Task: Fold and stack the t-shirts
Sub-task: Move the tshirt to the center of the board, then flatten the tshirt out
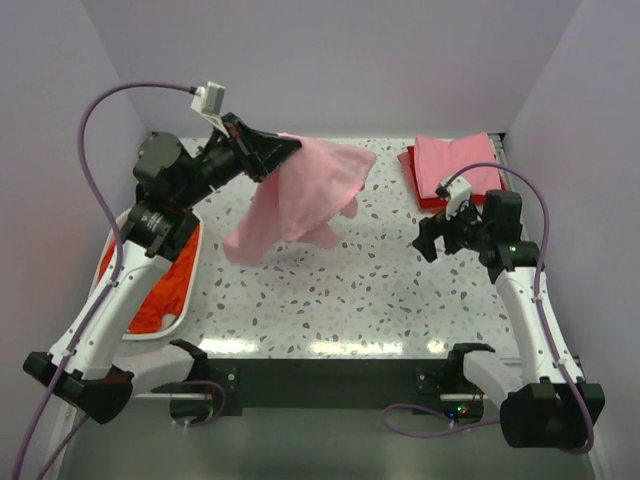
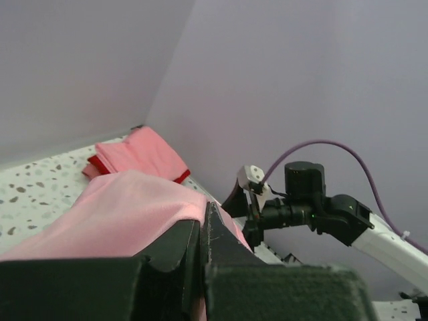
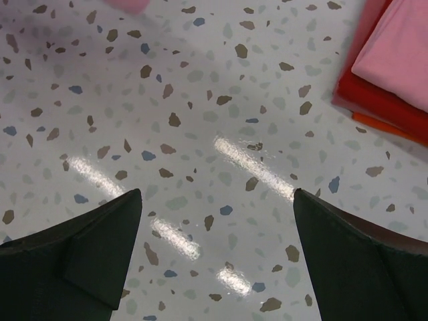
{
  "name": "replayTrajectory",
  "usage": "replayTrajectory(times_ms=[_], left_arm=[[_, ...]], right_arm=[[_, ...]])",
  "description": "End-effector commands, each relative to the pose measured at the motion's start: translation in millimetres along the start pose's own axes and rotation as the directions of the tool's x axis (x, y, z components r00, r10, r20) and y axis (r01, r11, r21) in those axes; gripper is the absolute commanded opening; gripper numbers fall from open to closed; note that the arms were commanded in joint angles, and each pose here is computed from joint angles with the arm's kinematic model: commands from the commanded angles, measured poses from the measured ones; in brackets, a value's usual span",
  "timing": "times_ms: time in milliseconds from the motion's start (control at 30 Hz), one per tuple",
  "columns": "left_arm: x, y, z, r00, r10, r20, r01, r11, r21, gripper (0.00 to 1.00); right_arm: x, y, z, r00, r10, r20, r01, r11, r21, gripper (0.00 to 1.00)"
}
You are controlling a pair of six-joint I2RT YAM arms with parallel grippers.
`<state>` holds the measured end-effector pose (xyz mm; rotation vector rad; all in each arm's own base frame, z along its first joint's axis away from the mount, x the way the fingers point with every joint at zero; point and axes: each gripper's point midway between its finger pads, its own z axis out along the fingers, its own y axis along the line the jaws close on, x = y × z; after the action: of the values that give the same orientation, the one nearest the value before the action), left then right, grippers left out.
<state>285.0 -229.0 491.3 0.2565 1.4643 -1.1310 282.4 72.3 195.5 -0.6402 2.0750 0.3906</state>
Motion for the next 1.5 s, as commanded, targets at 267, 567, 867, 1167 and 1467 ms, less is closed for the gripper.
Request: replayTrajectory(times_ms=[267, 567, 867, 1167, 1467], left_arm=[[221, 89, 31, 0.901, -0.176, -0.397, 0.117, 0.979, -0.169, 0.61], [225, 166, -23, 0.744, 0.117, -0.658, -0.417, 0.85, -0.32, 0.75], [356, 93, -72, 0.468, 0.335, -0.817, -0.433, 0.894, 0.119, 0.75], [381, 109, -47, 0.327, 0.588, -0.74, -0.688, 0.685, 0.241, 0.73], [410, 129, -44, 0.227, 0.57, -0.79, -0.699, 0.66, 0.275, 0.58]], right_arm=[[-1, -32, -4, 0.999, -0.033, -0.007, 0.034, 0.989, 0.147, 0.99], [34, 47, 10, 0.97, -0.243, -0.016, 0.217, 0.892, -0.397, 0.98], [79, 51, 53, 0.782, -0.622, -0.034, 0.52, 0.682, -0.515, 0.99], [106, 36, 99, 0.799, -0.588, -0.131, 0.421, 0.7, -0.577, 0.94], [108, 27, 123, 0.81, -0.551, -0.203, 0.39, 0.763, -0.516, 0.84]])
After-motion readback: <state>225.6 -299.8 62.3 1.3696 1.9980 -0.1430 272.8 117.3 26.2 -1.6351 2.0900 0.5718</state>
